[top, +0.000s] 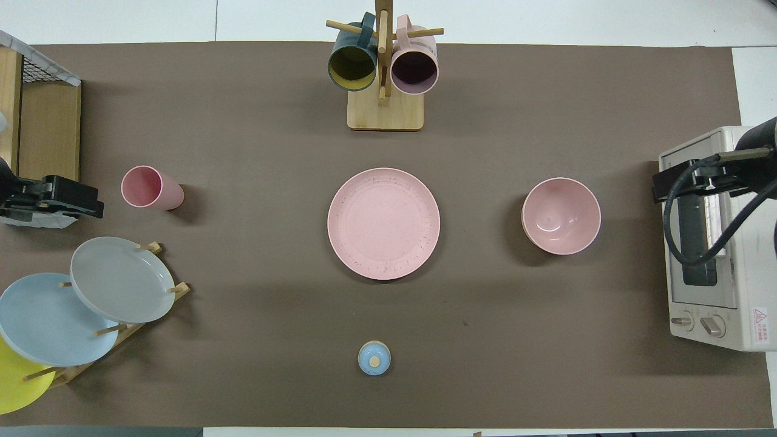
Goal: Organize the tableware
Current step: 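Reach the right gripper down to the rim of the pink bowl, then grasp the pink bowl rim with the right gripper and lift it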
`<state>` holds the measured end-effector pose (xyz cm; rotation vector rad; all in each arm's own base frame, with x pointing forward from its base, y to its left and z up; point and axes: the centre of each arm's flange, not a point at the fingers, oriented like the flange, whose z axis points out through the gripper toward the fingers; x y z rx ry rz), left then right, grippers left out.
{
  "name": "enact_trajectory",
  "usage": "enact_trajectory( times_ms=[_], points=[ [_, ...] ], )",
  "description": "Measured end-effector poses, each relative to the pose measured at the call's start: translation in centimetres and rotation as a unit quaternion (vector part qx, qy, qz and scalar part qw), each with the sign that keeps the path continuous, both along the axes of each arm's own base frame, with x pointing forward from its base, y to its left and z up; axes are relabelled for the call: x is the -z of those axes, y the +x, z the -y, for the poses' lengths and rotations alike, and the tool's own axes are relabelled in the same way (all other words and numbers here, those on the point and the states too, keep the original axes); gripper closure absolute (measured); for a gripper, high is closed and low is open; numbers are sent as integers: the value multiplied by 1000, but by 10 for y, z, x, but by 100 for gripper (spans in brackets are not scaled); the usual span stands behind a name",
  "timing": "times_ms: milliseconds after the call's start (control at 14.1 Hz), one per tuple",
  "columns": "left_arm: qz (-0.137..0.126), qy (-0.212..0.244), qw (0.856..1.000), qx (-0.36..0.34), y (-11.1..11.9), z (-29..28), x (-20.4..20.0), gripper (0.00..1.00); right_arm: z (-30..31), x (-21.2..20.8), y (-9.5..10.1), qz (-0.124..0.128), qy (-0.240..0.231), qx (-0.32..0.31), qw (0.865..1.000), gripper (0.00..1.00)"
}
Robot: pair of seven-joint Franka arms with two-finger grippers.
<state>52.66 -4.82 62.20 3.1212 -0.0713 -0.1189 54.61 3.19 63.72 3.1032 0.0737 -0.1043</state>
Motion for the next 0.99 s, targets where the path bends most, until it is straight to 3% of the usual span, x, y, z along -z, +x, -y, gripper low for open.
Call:
enact_trajectory(
  times_ms=[497, 639, 781, 994],
  points=[
    [0, 0, 1000, 1, 0, 1, 0, 0, -10, 0, -1, 1, 1, -10, 1000, 0],
    [0, 0, 1000, 1, 0, 1, 0, 0, -25, 4, 2, 16, 3, -23, 1000, 0],
    [0, 0, 1000, 1, 0, 1, 0, 0, -49, 28, 7, 41, 6, -45, 998, 0],
    [-3, 0, 1000, 2, -1, 3, 2, 0, -80, 99, 22, 57, 12, -67, 996, 0]
  ],
)
